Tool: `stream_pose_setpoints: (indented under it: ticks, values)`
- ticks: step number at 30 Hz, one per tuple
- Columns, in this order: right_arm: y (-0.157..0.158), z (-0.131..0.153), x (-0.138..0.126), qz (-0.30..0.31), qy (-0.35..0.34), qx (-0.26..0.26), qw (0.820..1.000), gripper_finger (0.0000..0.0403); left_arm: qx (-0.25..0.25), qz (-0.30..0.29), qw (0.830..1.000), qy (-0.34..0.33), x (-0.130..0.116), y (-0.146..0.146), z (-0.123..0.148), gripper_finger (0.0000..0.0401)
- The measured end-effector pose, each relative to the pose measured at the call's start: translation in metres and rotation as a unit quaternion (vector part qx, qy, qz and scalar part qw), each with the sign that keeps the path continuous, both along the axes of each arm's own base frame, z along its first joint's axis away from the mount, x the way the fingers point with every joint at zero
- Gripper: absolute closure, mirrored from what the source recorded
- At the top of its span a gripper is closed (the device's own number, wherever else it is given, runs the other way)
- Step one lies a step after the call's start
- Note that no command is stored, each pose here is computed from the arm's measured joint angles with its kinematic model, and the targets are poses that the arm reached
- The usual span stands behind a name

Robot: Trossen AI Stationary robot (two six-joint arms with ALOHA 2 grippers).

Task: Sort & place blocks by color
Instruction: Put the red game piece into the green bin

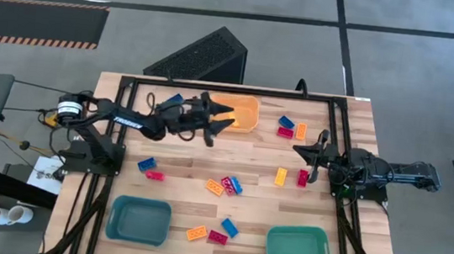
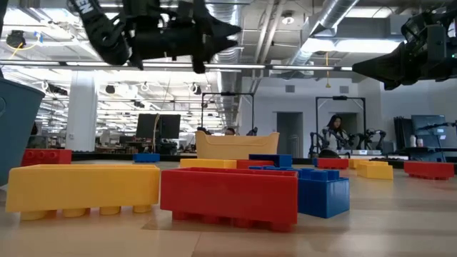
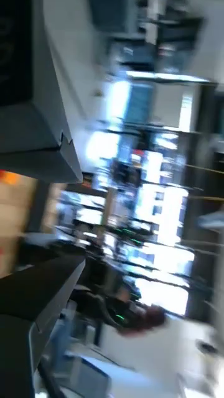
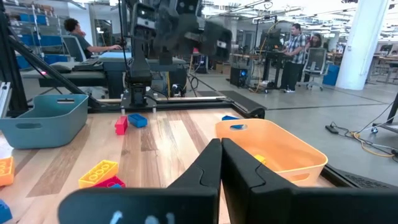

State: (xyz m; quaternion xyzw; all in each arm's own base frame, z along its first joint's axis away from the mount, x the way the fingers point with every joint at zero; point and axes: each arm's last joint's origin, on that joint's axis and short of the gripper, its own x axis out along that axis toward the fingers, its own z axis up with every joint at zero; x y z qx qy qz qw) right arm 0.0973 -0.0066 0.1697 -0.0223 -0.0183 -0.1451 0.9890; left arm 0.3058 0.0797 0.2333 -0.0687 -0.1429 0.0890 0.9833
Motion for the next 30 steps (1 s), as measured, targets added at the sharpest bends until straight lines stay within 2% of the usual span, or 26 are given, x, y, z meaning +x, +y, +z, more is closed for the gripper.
stream_pose_setpoints:
  ticks: [3, 5, 12, 17, 21, 25, 30]
  values:
    - [0.000, 0.000, 0.000, 0.000, 0.000, 0.000, 1.000, 0.0375, 0.006, 0.014, 1.000, -0.024, -0.010, 0.004, -0.003, 0.0230]
    - [0.000, 0.000, 0.000, 0.000, 0.000, 0.000, 1.000, 0.0376, -0.007, 0.021, 1.000, -0.021, -0.014, 0.009, -0.007, 0.0241]
    - [0.000, 0.001, 0.000, -0.001, -0.004, 0.000, 1.000, 0.0374, -0.006, 0.027, 0.999, -0.020, -0.015, 0.011, -0.008, 0.0273]
    - [-0.001, 0.008, -0.001, -0.004, -0.044, 0.001, 0.999, 0.0374, 0.025, 0.035, 0.999, -0.005, -0.014, 0.010, -0.009, 0.0290]
    - [-0.001, 0.016, -0.002, -0.003, -0.085, 0.002, 0.996, 0.0374, 0.014, 0.032, 0.999, 0.012, -0.013, 0.010, -0.013, 0.0298]
    - [-0.001, 0.018, -0.003, -0.005, -0.095, 0.003, 0.995, 0.0376, 0.013, 0.021, 1.000, 0.013, -0.013, 0.010, -0.013, 0.0305]
    - [-0.004, 0.024, -0.005, -0.042, -0.108, 0.026, 0.993, 0.0372, 0.015, 0.013, 1.000, 0.013, -0.013, 0.009, -0.013, 0.0312]
